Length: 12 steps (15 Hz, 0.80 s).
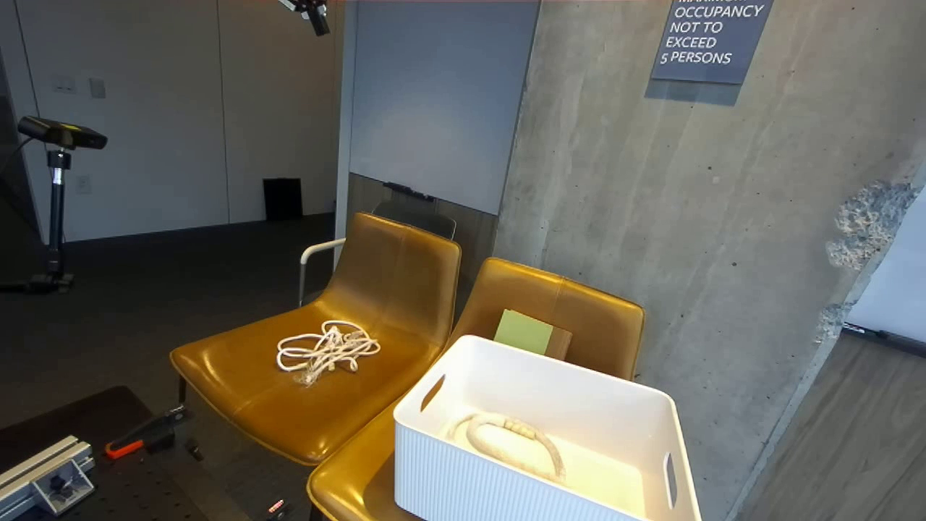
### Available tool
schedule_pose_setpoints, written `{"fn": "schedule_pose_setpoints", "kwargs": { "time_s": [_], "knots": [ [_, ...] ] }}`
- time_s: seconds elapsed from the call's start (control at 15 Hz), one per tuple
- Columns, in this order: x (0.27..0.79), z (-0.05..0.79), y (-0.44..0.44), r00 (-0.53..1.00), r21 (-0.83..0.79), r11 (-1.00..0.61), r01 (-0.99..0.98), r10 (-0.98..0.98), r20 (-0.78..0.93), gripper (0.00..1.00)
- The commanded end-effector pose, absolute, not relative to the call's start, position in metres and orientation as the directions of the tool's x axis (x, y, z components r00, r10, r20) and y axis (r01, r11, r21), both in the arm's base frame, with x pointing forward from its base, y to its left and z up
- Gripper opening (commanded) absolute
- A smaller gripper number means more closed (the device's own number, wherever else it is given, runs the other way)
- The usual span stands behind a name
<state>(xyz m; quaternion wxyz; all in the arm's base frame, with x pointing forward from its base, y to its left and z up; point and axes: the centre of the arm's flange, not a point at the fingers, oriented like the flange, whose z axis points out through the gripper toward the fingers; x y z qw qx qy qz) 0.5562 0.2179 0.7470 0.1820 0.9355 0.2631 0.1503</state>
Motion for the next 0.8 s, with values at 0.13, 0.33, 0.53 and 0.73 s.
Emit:
{"fn": "schedule_pose_setpoints", "kwargs": {
  "time_s": [0.13, 0.33, 0.53, 0.73],
  "knots": [
    [0.599, 0.678, 0.187, 0.853, 0.408, -0.801, 0.437, 0.513, 0.095, 0.06],
    [0.637, 0.605, 0.157, 0.874, 0.385, -0.812, 0.44, 0.485, 0.025, 0.4],
    [0.677, 0.515, 0.12, 0.892, 0.365, -0.826, 0.429, 0.451, -0.029, 0.63],
    [0.688, 0.419, 0.087, 0.906, 0.325, -0.848, 0.419, 0.413, -0.089, 0.85]
  ]
}}
